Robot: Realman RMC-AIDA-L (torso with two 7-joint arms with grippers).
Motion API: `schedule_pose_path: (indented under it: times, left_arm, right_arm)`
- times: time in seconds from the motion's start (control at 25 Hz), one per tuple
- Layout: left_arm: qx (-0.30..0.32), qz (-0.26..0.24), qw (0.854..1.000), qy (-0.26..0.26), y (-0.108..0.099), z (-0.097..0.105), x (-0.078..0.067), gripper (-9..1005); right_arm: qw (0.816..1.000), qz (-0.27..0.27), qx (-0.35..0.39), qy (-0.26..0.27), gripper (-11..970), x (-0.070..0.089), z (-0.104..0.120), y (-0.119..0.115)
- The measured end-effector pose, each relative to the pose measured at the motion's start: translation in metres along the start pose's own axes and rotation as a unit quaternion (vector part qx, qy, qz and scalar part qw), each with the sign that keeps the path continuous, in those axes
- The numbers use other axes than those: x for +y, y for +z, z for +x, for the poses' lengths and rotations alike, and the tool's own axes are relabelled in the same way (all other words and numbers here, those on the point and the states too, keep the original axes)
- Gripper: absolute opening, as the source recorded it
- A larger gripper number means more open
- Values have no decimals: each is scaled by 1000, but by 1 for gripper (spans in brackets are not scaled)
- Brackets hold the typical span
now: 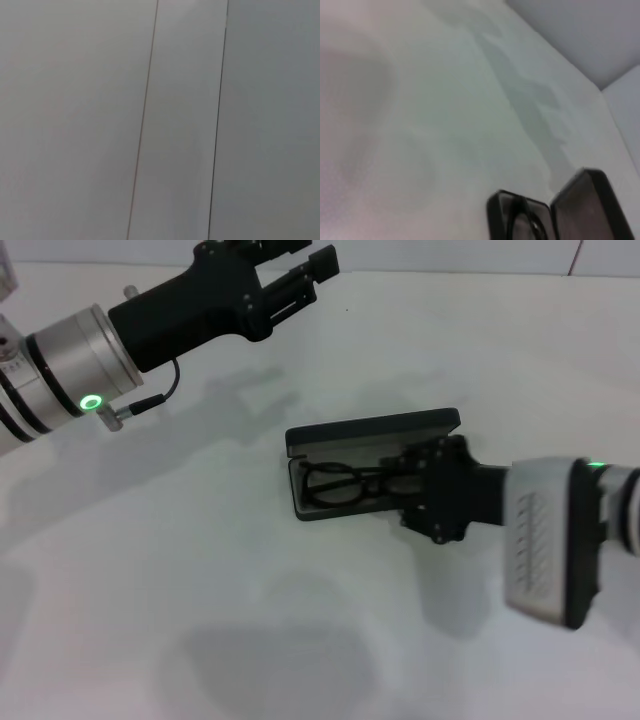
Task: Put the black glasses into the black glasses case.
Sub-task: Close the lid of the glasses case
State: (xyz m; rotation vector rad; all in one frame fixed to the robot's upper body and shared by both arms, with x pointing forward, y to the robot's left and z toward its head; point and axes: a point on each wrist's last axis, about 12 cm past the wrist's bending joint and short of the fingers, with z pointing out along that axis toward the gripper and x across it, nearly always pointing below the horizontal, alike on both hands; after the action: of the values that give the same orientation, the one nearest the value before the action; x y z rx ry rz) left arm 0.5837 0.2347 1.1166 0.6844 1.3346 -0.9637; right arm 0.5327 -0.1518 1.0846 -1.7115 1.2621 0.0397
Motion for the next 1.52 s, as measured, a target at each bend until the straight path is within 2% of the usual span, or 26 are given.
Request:
schedule_pose_path:
  times: [0.24,0.48,0.64,0.76,0.84,1.04,1.08,1.28,1.52]
  left_arm:
    - [29,-3,1000,-4,10,3,3,508]
    - [107,-23,994,-26,29,16,10,509]
    - [173,-38,984,-34,43,26,14,509]
    - [209,-43,977,-27,51,33,14,510]
    - [228,-46,972,-23,54,39,13,510]
    - [261,-41,964,-18,59,45,11,511]
    - [284,-33,958,-16,60,49,9,511]
    - [296,-22,955,-17,57,54,5,512]
    - [299,3,954,4,54,63,-4,512]
  right_arm:
    - [992,-30,-64,106,416,-19,24,-42]
    - [964,-27,-165,208,422,-30,60,-108]
    - [937,27,-220,272,425,-33,83,-145]
    - [921,75,-233,304,428,-29,97,-161]
    - [918,88,-235,308,430,-25,99,-162]
    - [918,90,-238,304,610,-18,97,-157]
    - [918,89,-238,304,636,-18,97,-157]
    - [918,92,-240,302,767,-18,97,-157]
    - [918,99,-236,303,768,-18,99,-158]
